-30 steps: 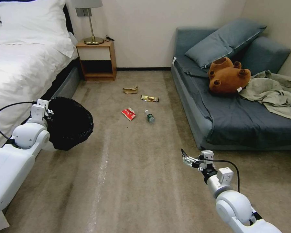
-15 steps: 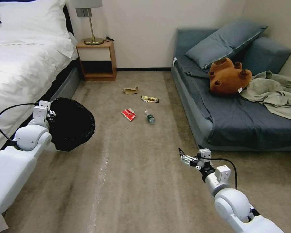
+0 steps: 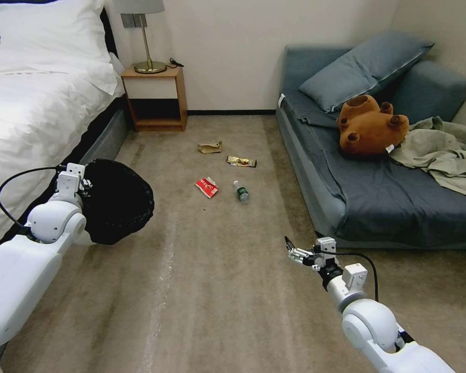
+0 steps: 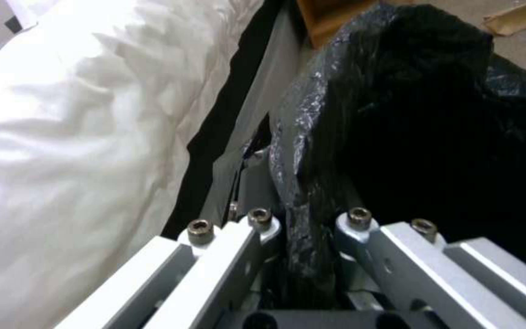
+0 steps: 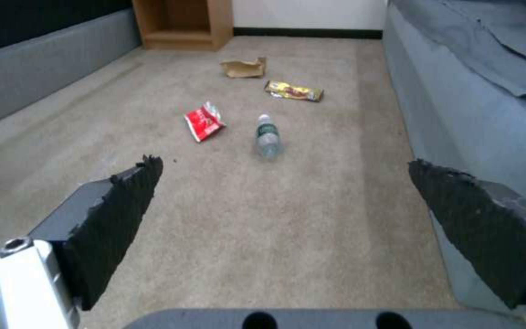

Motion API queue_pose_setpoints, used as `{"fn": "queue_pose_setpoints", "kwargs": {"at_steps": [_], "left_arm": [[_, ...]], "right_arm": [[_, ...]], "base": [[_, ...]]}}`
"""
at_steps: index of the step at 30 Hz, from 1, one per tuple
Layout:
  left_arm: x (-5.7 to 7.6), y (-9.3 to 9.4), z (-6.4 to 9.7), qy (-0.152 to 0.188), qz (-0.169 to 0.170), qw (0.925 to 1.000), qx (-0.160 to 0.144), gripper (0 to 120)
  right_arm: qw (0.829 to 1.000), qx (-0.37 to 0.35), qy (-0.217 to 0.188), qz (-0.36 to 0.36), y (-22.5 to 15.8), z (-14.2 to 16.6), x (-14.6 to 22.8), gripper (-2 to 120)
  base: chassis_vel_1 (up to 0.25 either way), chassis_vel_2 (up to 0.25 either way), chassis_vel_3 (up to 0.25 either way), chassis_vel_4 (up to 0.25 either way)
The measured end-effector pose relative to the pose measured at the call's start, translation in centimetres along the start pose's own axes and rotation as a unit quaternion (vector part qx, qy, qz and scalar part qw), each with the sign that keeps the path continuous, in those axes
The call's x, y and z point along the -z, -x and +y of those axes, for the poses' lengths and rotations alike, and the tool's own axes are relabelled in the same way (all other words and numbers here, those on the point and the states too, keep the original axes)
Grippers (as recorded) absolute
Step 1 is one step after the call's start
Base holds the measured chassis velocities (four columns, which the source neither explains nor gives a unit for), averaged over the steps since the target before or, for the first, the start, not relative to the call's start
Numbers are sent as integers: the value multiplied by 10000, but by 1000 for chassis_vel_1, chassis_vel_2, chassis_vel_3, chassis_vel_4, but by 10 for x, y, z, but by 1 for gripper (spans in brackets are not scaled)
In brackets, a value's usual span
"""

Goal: Pick up the trash bin, then pick up the garbage on the floor and place it into the trash bin.

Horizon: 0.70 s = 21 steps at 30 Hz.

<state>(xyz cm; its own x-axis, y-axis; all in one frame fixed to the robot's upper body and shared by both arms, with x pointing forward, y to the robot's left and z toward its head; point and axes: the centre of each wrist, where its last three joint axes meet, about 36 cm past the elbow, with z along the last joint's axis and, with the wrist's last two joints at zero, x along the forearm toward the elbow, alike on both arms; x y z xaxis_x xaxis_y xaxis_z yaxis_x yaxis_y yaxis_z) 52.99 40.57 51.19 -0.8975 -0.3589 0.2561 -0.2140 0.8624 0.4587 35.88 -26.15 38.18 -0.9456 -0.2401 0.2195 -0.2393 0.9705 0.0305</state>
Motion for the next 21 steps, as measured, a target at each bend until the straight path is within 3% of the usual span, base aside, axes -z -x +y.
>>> {"fn": "queue_pose_setpoints", "kwargs": {"at_steps": [21], "left_arm": [[-5, 4, -5, -4, 26, 10000, -14, 5]], "right_arm": [[9999, 125, -19, 105, 7, 1, -10, 100]], "base": [[-87, 93, 92, -92]]}}
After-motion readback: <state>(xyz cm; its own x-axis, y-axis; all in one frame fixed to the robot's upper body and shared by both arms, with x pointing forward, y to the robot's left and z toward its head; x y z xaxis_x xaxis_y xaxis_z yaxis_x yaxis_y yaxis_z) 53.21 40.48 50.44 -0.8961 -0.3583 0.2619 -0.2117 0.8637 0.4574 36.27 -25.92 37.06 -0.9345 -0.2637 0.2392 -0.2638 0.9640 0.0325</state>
